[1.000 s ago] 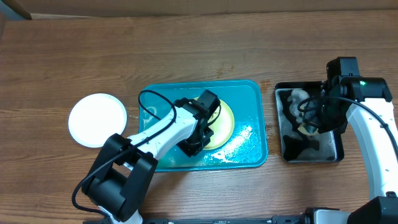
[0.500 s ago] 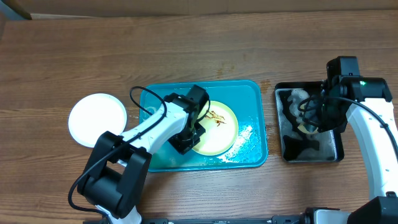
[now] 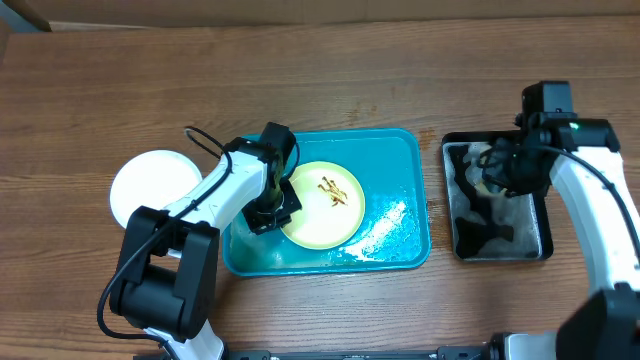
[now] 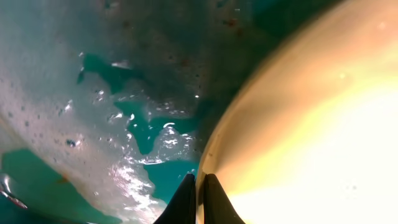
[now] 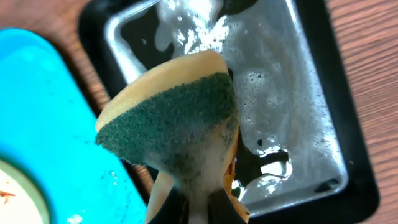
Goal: Clean dirty plates on tray and stack at the side
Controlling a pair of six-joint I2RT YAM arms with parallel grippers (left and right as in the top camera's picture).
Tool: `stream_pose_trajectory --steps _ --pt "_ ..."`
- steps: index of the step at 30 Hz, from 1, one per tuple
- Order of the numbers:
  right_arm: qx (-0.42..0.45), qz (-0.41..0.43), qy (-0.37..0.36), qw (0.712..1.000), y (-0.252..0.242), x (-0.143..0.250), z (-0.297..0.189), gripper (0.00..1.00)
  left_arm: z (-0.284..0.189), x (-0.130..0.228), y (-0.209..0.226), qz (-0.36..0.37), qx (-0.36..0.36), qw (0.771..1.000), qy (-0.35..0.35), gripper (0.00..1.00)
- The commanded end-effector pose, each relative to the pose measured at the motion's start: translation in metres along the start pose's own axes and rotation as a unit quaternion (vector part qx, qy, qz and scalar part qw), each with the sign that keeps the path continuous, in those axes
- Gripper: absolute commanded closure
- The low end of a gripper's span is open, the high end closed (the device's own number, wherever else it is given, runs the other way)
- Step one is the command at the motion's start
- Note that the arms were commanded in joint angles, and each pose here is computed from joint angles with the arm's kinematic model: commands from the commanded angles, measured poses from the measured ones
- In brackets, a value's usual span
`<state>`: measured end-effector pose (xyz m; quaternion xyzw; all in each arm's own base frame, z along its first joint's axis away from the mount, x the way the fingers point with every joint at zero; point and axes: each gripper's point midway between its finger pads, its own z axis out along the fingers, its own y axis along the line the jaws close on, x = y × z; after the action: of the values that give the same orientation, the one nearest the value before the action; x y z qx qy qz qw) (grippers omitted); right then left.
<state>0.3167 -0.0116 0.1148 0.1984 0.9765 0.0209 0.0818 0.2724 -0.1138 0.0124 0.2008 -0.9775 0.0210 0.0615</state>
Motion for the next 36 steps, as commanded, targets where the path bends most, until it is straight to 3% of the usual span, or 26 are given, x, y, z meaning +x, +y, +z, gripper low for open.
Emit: stream_pose_trajectory --steps 1,16,30,34,36 --pt "0.011 0.001 0.033 0.999 -0.003 0.003 0.022 0.96 0.005 0.003 0.003 0.070 -0.006 0.997 0.010 0.96" --pt "0.057 0.003 0.158 0.986 -0.013 0.029 0.105 0.96 0.005 0.004 0.005 0.087 -0.008 0.996 0.012 0.96" --pt "0.066 0.079 0.162 0.981 -0.027 0.063 0.156 0.96 0.005 0.004 0.004 0.087 -0.008 0.996 0.012 0.96" --pt "-0.016 0.099 0.195 0.976 0.003 0.071 0.154 0.96 0.005 0.003 0.004 0.087 -0.008 0.996 0.011 0.96" --pt "-0.105 0.072 0.207 0.970 0.032 0.071 0.149 0.96 0.005 0.003 0.004 0.087 -0.008 0.996 0.011 0.96"
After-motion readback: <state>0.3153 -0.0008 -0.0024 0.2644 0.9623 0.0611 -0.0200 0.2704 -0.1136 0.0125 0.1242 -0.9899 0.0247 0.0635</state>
